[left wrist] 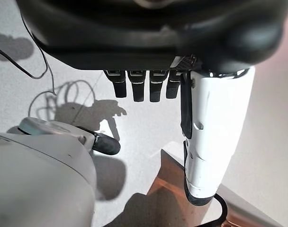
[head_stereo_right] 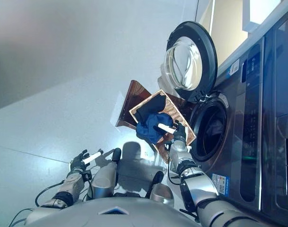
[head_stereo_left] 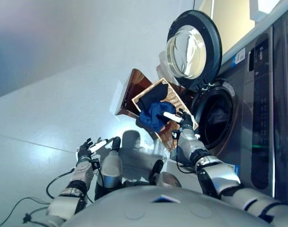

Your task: Pick up the clothes and place them into the washing machine

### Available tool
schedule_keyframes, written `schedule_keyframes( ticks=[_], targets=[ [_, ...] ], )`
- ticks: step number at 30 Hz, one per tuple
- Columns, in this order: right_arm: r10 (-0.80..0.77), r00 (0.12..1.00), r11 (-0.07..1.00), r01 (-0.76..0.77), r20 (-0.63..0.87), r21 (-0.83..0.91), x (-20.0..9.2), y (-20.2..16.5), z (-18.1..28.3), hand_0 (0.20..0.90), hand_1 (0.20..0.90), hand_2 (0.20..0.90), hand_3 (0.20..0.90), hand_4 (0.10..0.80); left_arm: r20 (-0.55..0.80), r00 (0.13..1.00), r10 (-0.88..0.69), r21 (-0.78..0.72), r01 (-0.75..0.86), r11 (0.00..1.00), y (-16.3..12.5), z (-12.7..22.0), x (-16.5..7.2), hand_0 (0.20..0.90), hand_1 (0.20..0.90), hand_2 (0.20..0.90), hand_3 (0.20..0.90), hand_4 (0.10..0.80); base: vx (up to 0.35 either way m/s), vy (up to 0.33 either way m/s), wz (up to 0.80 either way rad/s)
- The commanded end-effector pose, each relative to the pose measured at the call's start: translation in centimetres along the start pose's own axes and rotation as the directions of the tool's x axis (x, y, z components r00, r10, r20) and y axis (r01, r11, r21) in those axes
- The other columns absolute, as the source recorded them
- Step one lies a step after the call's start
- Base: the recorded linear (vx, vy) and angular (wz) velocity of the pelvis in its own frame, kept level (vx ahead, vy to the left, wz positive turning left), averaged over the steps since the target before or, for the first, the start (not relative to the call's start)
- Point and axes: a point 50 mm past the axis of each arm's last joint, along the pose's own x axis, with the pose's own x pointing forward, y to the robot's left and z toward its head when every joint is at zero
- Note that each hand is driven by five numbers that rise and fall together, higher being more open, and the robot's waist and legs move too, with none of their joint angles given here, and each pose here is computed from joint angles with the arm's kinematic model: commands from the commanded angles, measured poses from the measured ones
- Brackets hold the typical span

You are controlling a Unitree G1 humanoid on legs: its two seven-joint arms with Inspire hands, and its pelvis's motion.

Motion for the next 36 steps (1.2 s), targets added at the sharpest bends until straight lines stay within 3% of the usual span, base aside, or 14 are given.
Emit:
schedule_keyframes(
  ticks=[1, 5, 12, 26, 36],
  targets=[
    [-0.060, 0.993, 0.997, 0.055, 0.097, 0.052, 0.4, -1.9, 1.8, 0.900, 0.900, 0.900, 0.900, 0.800, 0.037, 0.999, 0.018, 0.072, -0.021, 0.997, 0.5, 0.4, 0.2, 0.900, 0.900, 0.900, 0.900, 0.800, -0.016, -0.003, 0.03],
    [-0.056, 0.995, 0.996, 0.050, 0.081, 0.068, 0.3, -2.2, 1.1, 0.900, 0.900, 0.900, 0.900, 0.800, 0.043, 0.999, 0.019, 0.077, -0.022, 0.997, 0.7, 0.6, 0.2, 0.900, 0.900, 0.900, 0.900, 0.800, -0.009, -0.006, 0.15],
    [-0.118, 0.990, 0.990, 0.123, -0.081, 0.064, -0.5, -5.5, -4.1, 0.900, 0.900, 0.900, 0.900, 0.800, -0.041, 0.999, 0.035, 0.185, -0.027, 0.982, 2.1, -0.8, 0.4, 0.900, 0.900, 0.900, 0.900, 0.800, 0.055, 0.006, 0.56],
    [-0.167, 0.973, 0.979, 0.182, -0.158, 0.091, -1.2, -7.7, -6.6, 0.900, 0.900, 0.900, 0.900, 0.800, -0.023, 0.998, 0.055, 0.140, -0.051, 0.989, 2.7, -0.1, 0.6, 0.900, 0.900, 0.900, 0.900, 0.800, 0.052, 0.089, 0.02],
    [-0.145, 0.977, 0.982, 0.161, -0.159, 0.096, -1.4, -7.7, -7.0, 0.900, 0.900, 0.900, 0.900, 0.800, -0.008, 0.993, 0.118, 0.125, -0.116, 0.985, 4.9, 0.3, 0.7, 0.900, 0.900, 0.900, 0.900, 0.800, 0.082, 0.138, 0.05]
  ],
)
